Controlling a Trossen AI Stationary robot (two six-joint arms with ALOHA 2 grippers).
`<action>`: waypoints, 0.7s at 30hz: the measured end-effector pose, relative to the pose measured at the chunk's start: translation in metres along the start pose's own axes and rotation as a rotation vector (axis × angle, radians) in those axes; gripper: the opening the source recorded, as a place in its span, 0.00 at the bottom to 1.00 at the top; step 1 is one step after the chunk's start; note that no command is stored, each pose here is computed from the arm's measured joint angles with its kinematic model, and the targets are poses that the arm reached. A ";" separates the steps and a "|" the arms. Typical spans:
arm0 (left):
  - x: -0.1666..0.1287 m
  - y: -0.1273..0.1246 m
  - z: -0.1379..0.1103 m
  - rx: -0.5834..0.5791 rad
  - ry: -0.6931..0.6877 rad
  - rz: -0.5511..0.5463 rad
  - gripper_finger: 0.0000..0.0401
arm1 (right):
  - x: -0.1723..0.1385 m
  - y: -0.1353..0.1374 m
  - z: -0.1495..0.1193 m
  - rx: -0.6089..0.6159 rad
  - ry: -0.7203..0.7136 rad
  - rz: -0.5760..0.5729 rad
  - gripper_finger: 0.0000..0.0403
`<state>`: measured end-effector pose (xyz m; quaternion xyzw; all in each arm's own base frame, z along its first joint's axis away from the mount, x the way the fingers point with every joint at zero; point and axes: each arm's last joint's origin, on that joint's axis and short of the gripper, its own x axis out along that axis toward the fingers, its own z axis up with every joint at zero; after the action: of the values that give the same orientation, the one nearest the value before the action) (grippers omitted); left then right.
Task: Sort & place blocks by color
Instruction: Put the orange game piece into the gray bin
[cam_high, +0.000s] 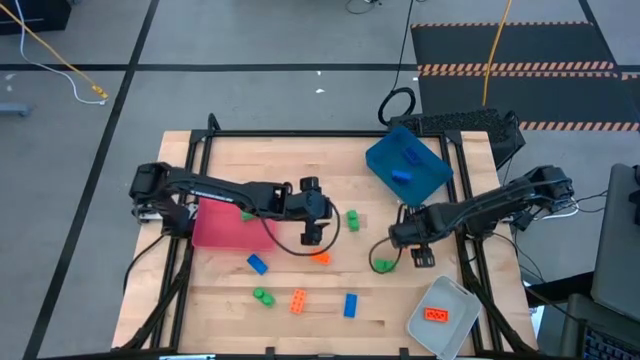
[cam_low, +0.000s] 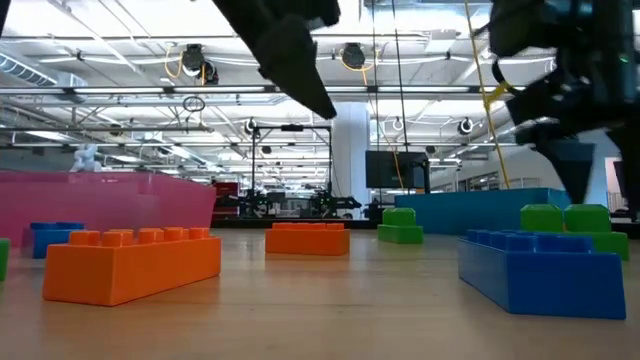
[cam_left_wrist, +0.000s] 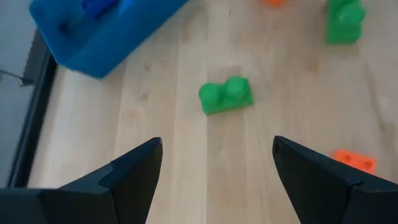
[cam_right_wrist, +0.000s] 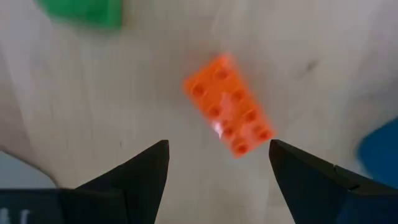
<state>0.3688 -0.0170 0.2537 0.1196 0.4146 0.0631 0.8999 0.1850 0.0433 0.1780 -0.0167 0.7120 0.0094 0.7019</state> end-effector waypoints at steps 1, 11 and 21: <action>-0.005 -0.001 0.000 -0.003 0.005 0.001 0.77 | 0.004 0.001 -0.003 -0.008 0.010 -0.011 0.67; -0.025 -0.010 0.008 -0.006 -0.073 -0.004 0.77 | 0.011 0.003 -0.007 -0.045 -0.007 -0.099 0.67; -0.025 -0.011 0.006 -0.019 -0.059 -0.002 0.77 | 0.011 0.004 -0.003 -0.022 -0.039 -0.091 0.67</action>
<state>0.3575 -0.0337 0.2733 0.1124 0.3876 0.0624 0.9128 0.1813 0.0469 0.1667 -0.0568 0.6964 -0.0143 0.7152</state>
